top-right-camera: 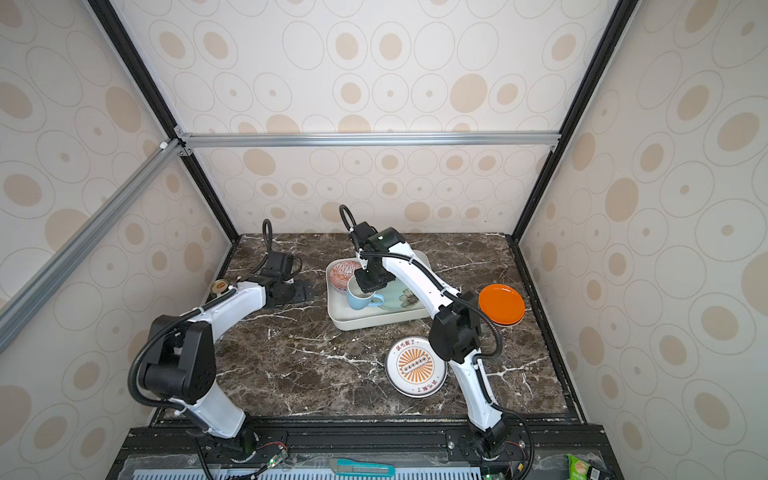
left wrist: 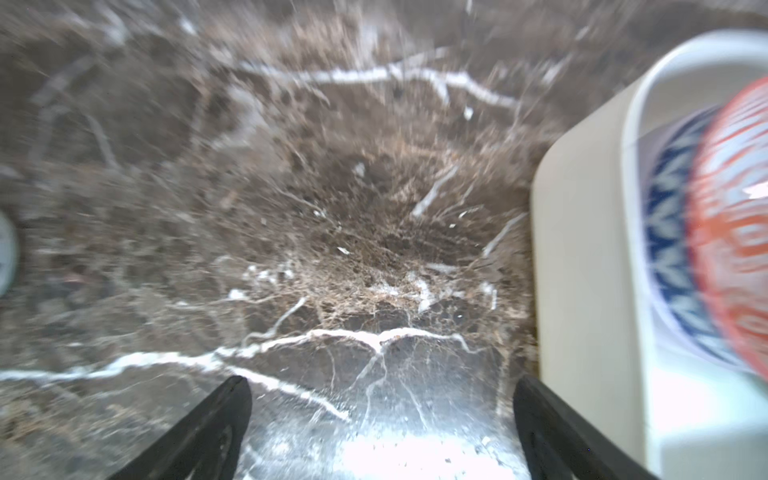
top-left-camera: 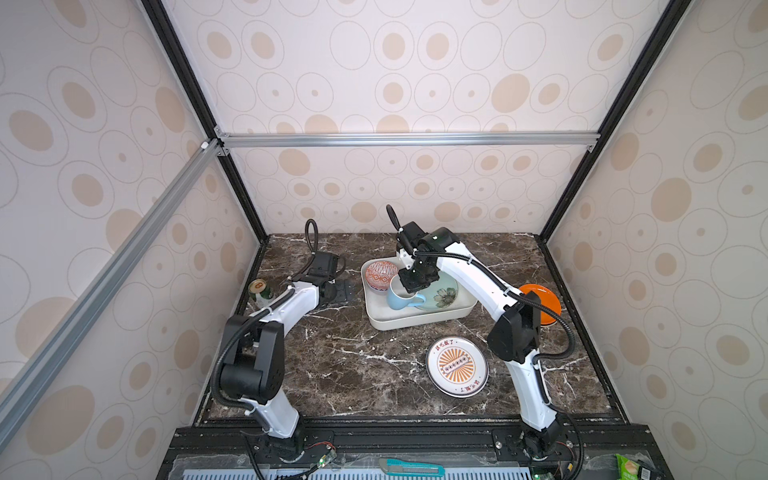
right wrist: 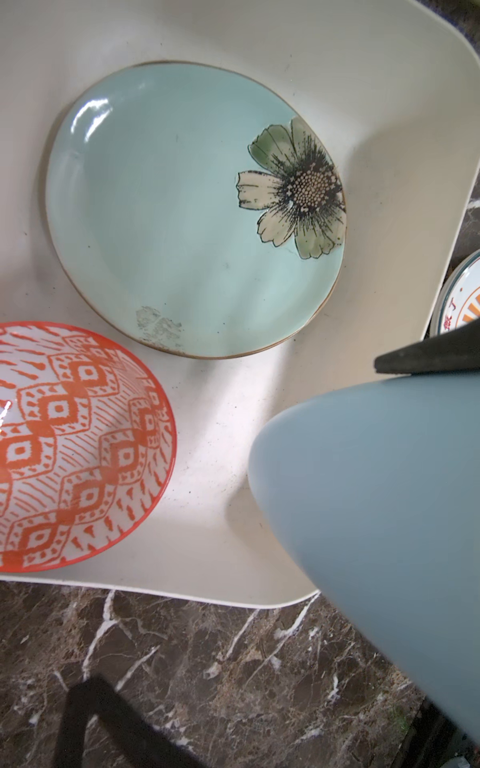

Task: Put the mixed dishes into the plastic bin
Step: 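Lower the mug into the bin beside the bowls and open the right gripper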

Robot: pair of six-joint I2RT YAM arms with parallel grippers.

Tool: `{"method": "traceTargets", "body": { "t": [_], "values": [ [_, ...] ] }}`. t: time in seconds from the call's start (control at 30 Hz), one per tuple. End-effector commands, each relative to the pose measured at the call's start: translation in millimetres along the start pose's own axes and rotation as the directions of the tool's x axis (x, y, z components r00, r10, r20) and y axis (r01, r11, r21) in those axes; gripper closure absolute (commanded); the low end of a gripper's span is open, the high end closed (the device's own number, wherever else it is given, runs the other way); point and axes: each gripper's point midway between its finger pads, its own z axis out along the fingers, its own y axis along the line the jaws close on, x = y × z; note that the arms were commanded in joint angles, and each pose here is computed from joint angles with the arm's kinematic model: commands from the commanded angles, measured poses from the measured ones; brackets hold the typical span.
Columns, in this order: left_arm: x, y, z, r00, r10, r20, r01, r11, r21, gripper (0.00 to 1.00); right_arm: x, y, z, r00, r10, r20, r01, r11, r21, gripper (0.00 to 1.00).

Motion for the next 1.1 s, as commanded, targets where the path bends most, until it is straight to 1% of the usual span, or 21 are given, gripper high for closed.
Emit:
{"method": "traceTargets", "body": {
  "t": [0.0,0.17,0.3,0.47,0.7,0.8,0.87,0.97,1.07],
  "values": [
    [-8,2,-20,0.998,-0.031,0.063,0.030,0.999,0.019,0.01,4,14,2,0.999,-0.039,-0.030,0.040,0.999,0.009,0.90],
    [-5,4,-35,0.996,-0.021,0.089,0.018,0.999,0.036,0.01,5,25,15,0.997,-0.056,-0.057,0.057,0.998,0.011,0.90],
    [1,10,-29,0.997,-0.021,0.074,0.018,0.999,0.035,0.01,7,29,25,0.995,-0.063,-0.072,0.065,0.997,0.029,0.90],
    [-1,2,-35,0.994,-0.038,0.102,0.028,0.995,0.097,0.01,8,32,39,0.995,-0.064,-0.083,0.069,0.996,0.054,0.87],
    [-3,3,-37,0.993,-0.041,0.110,0.031,0.995,0.098,0.01,11,40,64,0.992,-0.061,-0.112,0.068,0.996,0.055,0.83],
    [-3,3,-38,0.993,-0.042,0.111,0.031,0.994,0.102,0.01,11,41,69,0.991,-0.064,-0.121,0.071,0.996,0.054,0.82],
    [-3,2,-38,0.993,-0.043,0.112,0.031,0.994,0.109,0.01,11,41,71,0.991,-0.063,-0.121,0.070,0.996,0.056,0.80],
    [-2,0,-38,0.993,-0.045,0.108,0.032,0.993,0.116,0.01,11,41,70,0.990,-0.063,-0.124,0.070,0.996,0.053,0.73],
    [-4,0,-40,0.993,-0.044,0.113,0.031,0.993,0.116,0.01,9,39,60,0.993,-0.062,-0.105,0.069,0.996,0.064,0.67]
  ]
}}
